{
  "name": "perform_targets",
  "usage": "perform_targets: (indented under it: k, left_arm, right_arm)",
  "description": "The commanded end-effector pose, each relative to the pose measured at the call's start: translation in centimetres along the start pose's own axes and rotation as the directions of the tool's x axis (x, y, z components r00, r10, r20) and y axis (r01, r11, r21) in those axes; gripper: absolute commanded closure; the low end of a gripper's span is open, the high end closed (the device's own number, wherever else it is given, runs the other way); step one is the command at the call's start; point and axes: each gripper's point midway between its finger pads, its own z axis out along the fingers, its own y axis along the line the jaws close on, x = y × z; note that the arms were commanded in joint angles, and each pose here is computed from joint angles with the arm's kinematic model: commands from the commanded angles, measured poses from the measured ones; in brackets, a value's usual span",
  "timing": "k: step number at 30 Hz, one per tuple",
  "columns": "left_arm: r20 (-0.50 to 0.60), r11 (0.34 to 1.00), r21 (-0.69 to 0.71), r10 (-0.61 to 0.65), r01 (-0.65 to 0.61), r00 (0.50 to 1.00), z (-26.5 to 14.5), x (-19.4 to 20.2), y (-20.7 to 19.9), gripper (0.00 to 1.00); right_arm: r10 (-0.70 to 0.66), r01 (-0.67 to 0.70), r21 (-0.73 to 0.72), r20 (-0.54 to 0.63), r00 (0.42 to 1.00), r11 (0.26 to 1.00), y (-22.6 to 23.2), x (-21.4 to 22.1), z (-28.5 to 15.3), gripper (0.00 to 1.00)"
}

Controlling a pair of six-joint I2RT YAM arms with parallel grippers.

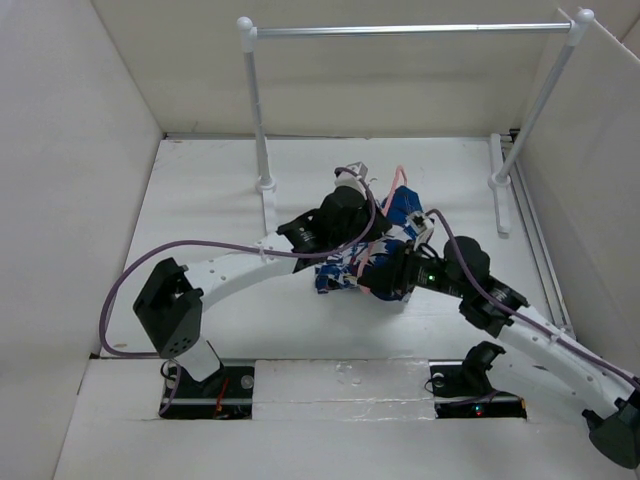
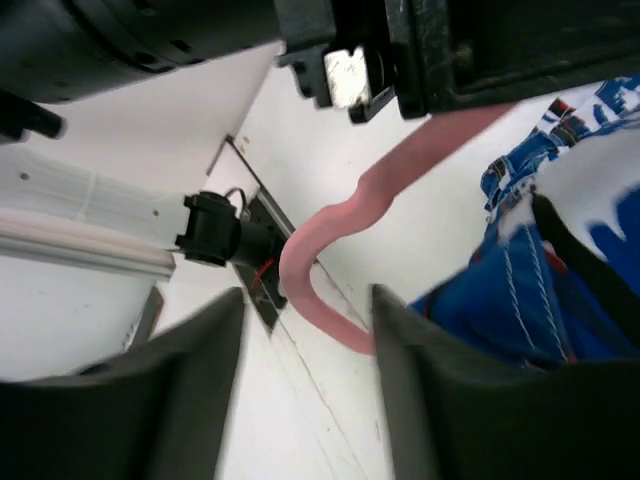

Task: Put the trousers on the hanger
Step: Hang the hanger with trousers onto the clothesline

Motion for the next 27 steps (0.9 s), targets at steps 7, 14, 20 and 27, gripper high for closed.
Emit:
perform_targets:
  k: [7, 14, 20, 27]
  left_arm:
    - [0.213, 0.994, 0.093, -0.077, 0.058, 0.974, -4.6, -5.0, -4.2, 1.0]
    - [0.222, 0.987, 0.12, -0.128, 0.103, 0.967, -5.4, -4.8, -4.3, 1.0]
    - [0.237, 0.989, 0.108, -0.125, 0.102, 0.963, -5.5, -4.8, -3.7, 1.0]
    - [0.25, 0.989, 0.112, -0.123, 0.098, 0.96, -5.9, -5.0, -3.7, 1.0]
  right_arm:
    - [0.002, 0.0, -0.014, 0.112, 0.994, 1.0, -0.5, -4.1, -1.3, 0.23]
    - [0.032, -0.018, -0.128, 0.107, 0.994, 0.992, 0.5, -4.7, 1.1, 0.31]
    - [-0.018, 0.037, -0.142, 0.13, 0.991, 0.989, 2.2, -5.2, 1.0, 0.43]
    - [-0.039, 0.042, -0.024, 0.123, 0.992, 0.999, 0.8, -4.2, 0.1, 0.31]
